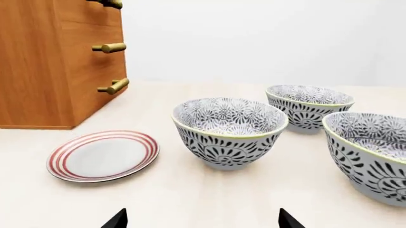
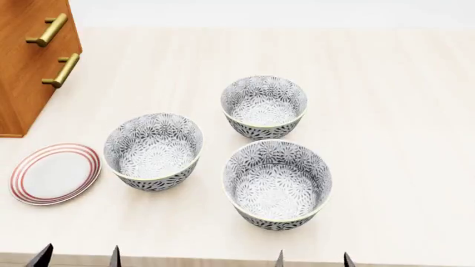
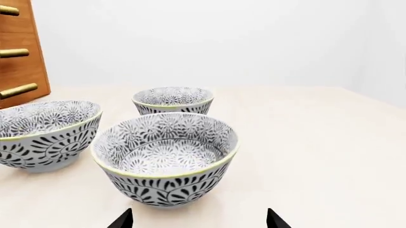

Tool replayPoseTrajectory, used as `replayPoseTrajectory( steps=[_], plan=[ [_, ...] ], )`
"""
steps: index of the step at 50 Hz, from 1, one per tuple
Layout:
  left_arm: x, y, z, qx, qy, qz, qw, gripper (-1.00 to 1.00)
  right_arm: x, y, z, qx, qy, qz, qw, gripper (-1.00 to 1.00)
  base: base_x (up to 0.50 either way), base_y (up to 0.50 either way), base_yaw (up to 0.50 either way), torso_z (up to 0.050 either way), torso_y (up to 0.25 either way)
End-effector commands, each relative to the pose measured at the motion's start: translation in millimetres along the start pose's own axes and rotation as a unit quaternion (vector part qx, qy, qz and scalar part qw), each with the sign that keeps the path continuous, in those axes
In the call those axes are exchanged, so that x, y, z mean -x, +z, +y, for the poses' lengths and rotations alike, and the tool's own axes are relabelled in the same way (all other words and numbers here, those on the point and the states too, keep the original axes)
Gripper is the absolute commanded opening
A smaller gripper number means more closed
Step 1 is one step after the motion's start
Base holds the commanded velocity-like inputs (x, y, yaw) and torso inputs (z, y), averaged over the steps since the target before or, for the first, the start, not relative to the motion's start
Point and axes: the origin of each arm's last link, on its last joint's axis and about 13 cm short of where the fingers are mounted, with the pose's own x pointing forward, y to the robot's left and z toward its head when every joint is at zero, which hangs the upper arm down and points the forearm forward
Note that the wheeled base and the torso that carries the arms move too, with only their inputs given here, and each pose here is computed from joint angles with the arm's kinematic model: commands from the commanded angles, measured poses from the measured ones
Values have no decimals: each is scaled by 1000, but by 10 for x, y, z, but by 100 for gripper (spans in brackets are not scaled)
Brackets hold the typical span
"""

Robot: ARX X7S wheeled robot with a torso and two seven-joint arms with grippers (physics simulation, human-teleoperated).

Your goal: Stack the bowl at the front on the bowl in the middle.

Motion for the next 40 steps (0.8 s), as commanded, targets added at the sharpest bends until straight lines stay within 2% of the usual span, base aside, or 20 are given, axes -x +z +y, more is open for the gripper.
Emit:
replayPoseTrajectory(
  steps=[1,2,6,13,17,28,40],
  plan=[
    [-148,479,45,20,0,-5,1000,100,-96,464,-53,-14,-3,-9,1000,100,0,0,0,0,0],
    [-199,604,63,14,12,-27,999,100,-153,573,-67,-16,-4,-10,1000,100,0,0,0,0,0],
    [-340,918,96,16,17,-43,999,100,-298,948,-67,0,-1,-29,1000,100,0,0,0,0,0],
    [-436,1241,90,6,21,-72,997,100,-440,1368,-50,10,-5,-55,998,100,0,0,0,0,0],
    [-427,1390,83,1,19,-86,996,100,-462,1481,-42,11,-8,-61,998,100,0,0,0,0,0],
    [-464,1449,106,-8,21,-96,995,100,-441,1581,-38,17,-29,-79,996,100,0,0,0,0,0],
    [-461,1413,102,-18,27,-102,994,100,-453,1546,-1,30,-29,-78,996,100,0,500,0,0,0]
  ],
)
